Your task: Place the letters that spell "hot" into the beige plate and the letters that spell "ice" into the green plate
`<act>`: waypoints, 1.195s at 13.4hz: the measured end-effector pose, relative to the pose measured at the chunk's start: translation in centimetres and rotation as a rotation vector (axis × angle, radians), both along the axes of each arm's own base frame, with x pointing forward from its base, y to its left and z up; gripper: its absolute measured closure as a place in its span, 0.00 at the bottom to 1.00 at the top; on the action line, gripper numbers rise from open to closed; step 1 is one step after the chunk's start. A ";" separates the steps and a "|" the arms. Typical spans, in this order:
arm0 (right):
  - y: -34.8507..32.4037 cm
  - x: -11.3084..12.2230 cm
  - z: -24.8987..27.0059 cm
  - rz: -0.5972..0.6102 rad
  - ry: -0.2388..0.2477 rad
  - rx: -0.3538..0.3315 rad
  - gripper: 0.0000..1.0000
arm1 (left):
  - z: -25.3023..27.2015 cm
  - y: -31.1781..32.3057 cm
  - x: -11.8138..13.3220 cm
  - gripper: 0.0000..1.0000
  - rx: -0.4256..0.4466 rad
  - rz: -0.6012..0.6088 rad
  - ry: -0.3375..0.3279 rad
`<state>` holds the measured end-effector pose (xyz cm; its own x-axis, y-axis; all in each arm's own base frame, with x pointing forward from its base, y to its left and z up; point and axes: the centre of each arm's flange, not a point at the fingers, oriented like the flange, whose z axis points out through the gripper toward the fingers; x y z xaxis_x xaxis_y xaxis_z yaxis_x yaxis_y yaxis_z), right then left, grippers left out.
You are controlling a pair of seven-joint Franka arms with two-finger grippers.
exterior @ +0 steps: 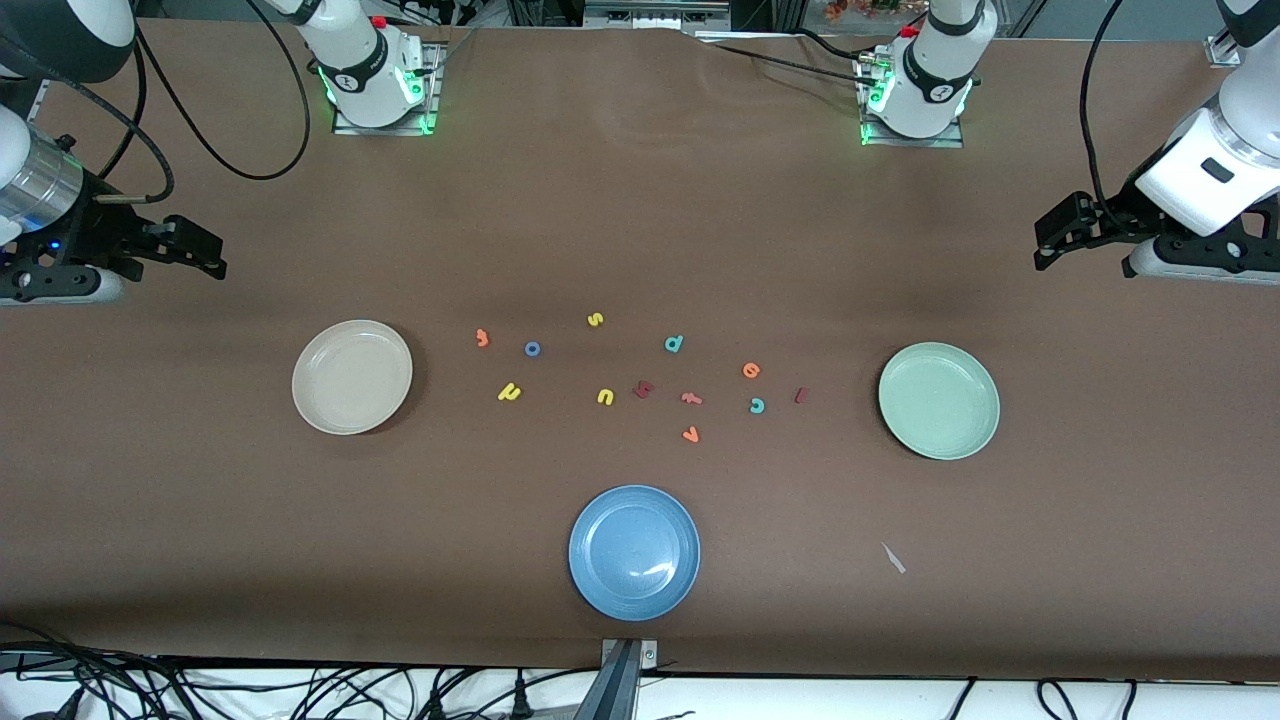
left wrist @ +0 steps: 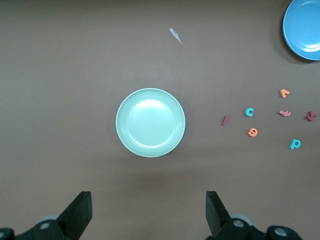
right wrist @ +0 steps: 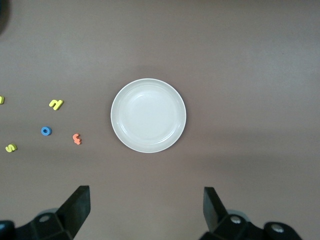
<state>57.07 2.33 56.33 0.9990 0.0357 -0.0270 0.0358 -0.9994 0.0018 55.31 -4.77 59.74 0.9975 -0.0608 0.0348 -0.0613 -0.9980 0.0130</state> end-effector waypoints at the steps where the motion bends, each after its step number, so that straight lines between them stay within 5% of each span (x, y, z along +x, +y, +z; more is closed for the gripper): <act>1: 0.0 0.0 0.0 0.000 0.000 0.000 0.00 | 0.0 0.0 0.0 0.00 0.000 0.000 0.000; 16: 0.0 0.0 0.0 0.000 0.000 0.000 0.00 | -0.7 -0.7 0.1 0.00 0.001 -0.012 0.014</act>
